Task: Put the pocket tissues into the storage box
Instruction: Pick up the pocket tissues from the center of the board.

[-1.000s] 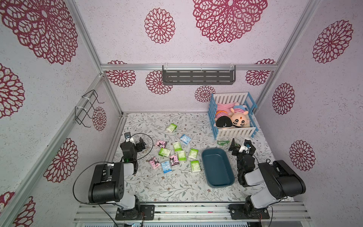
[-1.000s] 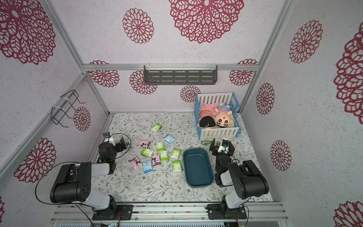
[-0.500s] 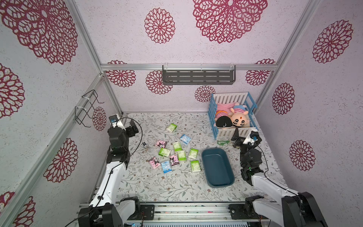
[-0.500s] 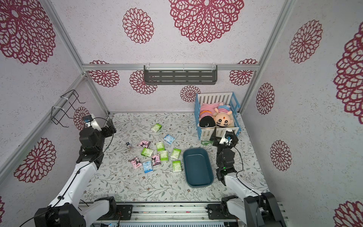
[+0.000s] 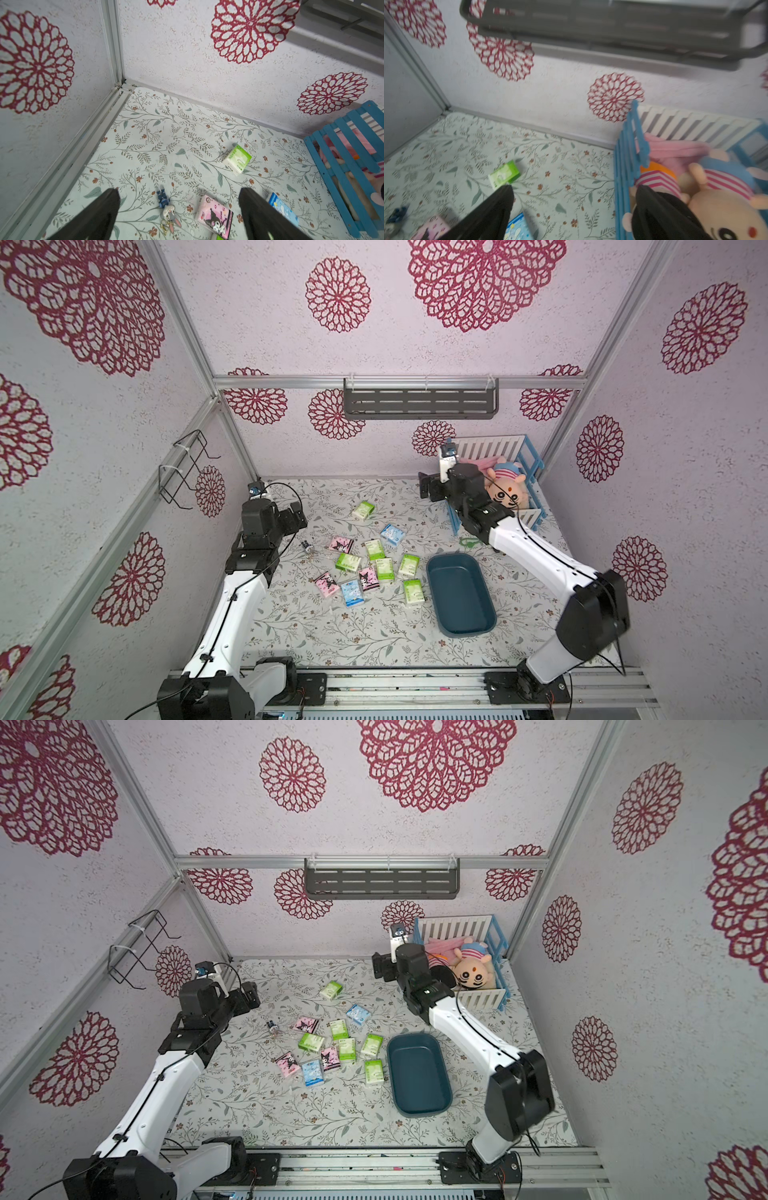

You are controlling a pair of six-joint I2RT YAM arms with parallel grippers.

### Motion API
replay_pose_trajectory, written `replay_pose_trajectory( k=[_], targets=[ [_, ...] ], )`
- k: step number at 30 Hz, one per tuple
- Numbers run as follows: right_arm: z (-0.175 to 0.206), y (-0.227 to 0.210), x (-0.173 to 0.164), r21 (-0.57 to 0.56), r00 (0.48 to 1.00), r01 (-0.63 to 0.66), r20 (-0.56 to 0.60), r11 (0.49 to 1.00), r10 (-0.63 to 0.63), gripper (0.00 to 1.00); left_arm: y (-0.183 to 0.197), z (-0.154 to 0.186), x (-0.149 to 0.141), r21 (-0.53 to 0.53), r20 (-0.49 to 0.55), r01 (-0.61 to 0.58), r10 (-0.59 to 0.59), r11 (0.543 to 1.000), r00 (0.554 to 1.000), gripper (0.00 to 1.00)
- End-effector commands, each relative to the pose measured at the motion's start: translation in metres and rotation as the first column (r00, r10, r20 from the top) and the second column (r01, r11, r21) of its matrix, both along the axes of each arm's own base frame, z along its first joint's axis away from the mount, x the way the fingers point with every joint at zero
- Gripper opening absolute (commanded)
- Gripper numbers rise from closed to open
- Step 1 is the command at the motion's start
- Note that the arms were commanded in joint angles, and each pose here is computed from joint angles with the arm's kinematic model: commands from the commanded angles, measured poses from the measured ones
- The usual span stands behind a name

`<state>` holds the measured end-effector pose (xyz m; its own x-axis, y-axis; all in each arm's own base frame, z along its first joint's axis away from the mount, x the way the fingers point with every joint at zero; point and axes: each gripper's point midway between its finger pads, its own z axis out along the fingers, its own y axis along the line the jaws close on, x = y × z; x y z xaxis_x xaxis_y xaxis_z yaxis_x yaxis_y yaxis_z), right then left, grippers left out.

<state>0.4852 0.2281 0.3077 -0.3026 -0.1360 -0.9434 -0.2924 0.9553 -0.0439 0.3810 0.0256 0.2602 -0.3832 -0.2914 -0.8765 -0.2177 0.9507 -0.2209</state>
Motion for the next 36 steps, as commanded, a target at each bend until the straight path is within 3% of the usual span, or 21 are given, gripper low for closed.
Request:
replay_pose_trajectory(
  k=[1,7,12,16,36],
  targets=[
    [-0.064,0.039,-0.012,-0.071,0.949,-0.164,-0.282,0.984,0.138,0.99,-0.007,-0.002,-0.003,-0.034,-0.031,0.02,-0.021,0.999,0.999,0.97],
    [-0.138,0.078,0.001,-0.126,0.83,-0.308,-0.52,0.943,0.201,0.95,-0.011,-0.01,-0.005,-0.072,-0.053,0.025,-0.029,0.997,0.998,0.97],
    [-0.165,0.092,-0.004,-0.129,0.798,-0.357,-0.557,0.925,0.23,0.94,-0.015,-0.016,-0.004,-0.098,-0.062,0.035,-0.041,0.995,0.997,0.97],
    [-0.185,0.101,-0.014,-0.093,0.739,-0.412,-0.616,0.906,0.273,0.91,-0.018,-0.019,-0.003,-0.115,-0.069,0.042,-0.05,0.992,0.996,0.97],
    [-0.235,0.107,-0.007,-0.153,0.711,-0.439,-0.661,0.885,0.239,0.88,-0.019,-0.036,-0.009,-0.123,-0.107,0.035,-0.048,0.992,0.993,0.97]
  ],
)
